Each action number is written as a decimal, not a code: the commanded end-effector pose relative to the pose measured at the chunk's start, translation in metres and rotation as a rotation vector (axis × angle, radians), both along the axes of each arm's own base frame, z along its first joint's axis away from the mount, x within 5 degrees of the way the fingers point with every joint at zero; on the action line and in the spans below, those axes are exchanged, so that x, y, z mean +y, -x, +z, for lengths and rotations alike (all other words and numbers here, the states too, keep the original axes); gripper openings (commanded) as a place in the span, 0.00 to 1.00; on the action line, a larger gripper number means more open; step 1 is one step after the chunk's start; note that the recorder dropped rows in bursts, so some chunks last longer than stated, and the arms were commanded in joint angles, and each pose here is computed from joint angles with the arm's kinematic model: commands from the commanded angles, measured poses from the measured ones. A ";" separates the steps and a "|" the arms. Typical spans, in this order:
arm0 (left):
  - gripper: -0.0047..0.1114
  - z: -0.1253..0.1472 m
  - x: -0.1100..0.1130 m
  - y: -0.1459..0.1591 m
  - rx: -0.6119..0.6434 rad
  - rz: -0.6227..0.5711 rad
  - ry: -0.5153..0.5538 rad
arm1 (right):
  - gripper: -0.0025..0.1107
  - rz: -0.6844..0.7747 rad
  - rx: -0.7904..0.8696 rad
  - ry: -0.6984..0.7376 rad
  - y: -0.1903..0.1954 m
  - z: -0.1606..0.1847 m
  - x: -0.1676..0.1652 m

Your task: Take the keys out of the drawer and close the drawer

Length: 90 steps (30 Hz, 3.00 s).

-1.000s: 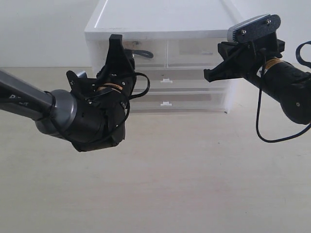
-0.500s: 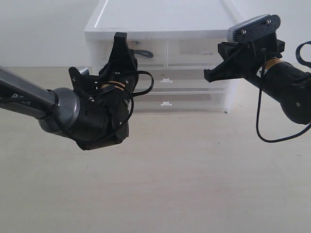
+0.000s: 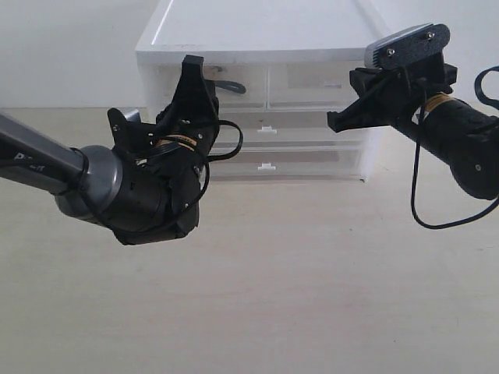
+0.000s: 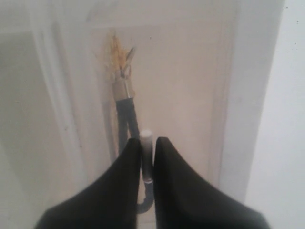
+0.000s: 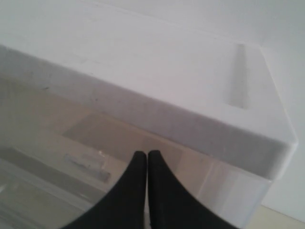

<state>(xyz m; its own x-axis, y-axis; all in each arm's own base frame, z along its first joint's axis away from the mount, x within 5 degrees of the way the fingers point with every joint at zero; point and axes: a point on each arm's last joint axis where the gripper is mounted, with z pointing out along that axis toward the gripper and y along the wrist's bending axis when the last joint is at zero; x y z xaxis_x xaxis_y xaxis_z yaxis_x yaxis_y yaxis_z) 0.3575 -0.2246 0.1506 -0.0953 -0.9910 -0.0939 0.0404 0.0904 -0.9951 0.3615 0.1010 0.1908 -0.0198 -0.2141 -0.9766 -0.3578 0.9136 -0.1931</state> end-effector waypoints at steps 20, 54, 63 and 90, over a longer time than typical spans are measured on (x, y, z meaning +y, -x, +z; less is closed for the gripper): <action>0.08 0.018 -0.005 0.010 -0.080 -0.046 -0.001 | 0.02 -0.035 0.019 -0.015 -0.012 -0.009 -0.002; 0.08 -0.005 -0.011 0.055 -0.020 -0.119 0.008 | 0.02 -0.029 -0.050 -0.040 -0.013 -0.002 -0.002; 0.08 -0.004 -0.013 0.056 -0.029 -0.146 -0.003 | 0.02 -0.030 -0.049 -0.044 -0.013 -0.002 -0.002; 0.44 0.001 -0.028 0.061 -0.088 -0.317 -0.056 | 0.02 -0.030 -0.047 -0.050 -0.013 -0.002 -0.002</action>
